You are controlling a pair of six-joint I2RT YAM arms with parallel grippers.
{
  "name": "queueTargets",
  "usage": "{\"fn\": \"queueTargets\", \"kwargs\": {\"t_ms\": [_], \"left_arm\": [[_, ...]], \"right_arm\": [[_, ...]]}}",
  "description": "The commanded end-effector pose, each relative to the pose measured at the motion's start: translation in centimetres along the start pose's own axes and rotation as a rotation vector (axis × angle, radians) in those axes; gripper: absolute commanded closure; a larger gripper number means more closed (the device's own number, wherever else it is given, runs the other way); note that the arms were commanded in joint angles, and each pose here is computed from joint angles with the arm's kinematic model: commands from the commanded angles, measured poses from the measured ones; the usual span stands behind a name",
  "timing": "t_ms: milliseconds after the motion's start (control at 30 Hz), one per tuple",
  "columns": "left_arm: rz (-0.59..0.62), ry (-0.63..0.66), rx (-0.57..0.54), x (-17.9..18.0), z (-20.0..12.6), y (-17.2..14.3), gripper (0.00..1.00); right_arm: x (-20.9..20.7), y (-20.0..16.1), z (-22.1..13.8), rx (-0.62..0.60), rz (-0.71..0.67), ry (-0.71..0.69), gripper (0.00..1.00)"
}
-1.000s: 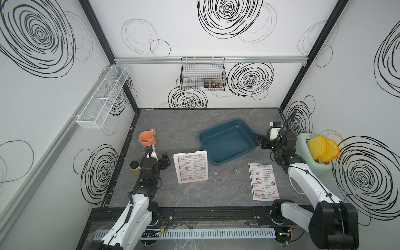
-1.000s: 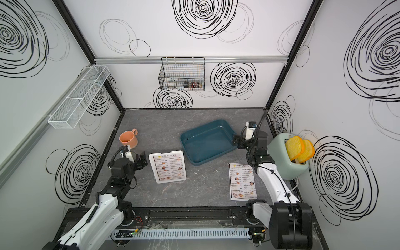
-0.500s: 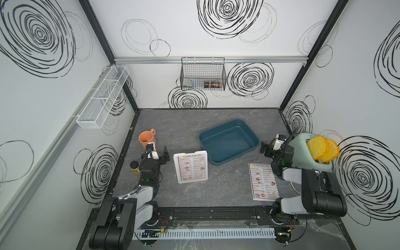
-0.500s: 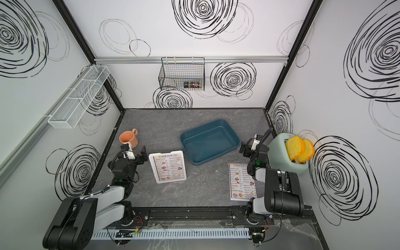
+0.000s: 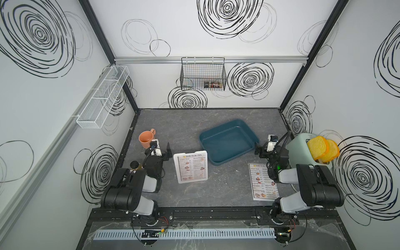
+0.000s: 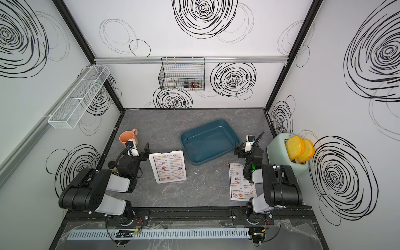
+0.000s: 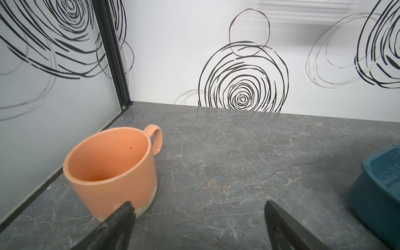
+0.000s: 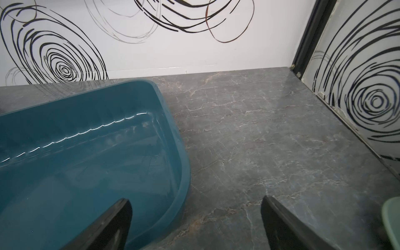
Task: Replace the menus in the menu holders
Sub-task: Reset both arms
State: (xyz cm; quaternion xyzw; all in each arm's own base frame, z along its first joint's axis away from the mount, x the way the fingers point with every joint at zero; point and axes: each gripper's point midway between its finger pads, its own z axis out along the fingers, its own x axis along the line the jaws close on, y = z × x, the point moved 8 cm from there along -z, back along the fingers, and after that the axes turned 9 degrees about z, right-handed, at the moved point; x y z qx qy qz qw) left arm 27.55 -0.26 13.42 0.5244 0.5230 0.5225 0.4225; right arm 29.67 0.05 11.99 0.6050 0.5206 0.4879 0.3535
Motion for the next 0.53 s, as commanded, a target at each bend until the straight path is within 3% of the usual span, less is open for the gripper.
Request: {"fn": "queueTargets", "kwargs": {"t_ms": [0, 500], "left_arm": [[0.039, 0.091, -0.097, -0.05, 0.21, 2.07, 0.04], [0.038, 0.048, -0.094, -0.07, 0.47, 2.08, 0.04]], "right_arm": [[0.1, 1.36, 0.2, -0.058, -0.009, -0.007, 0.03], [0.03, 1.44, 0.04, -0.072, -0.003, -0.042, 0.03]]}}
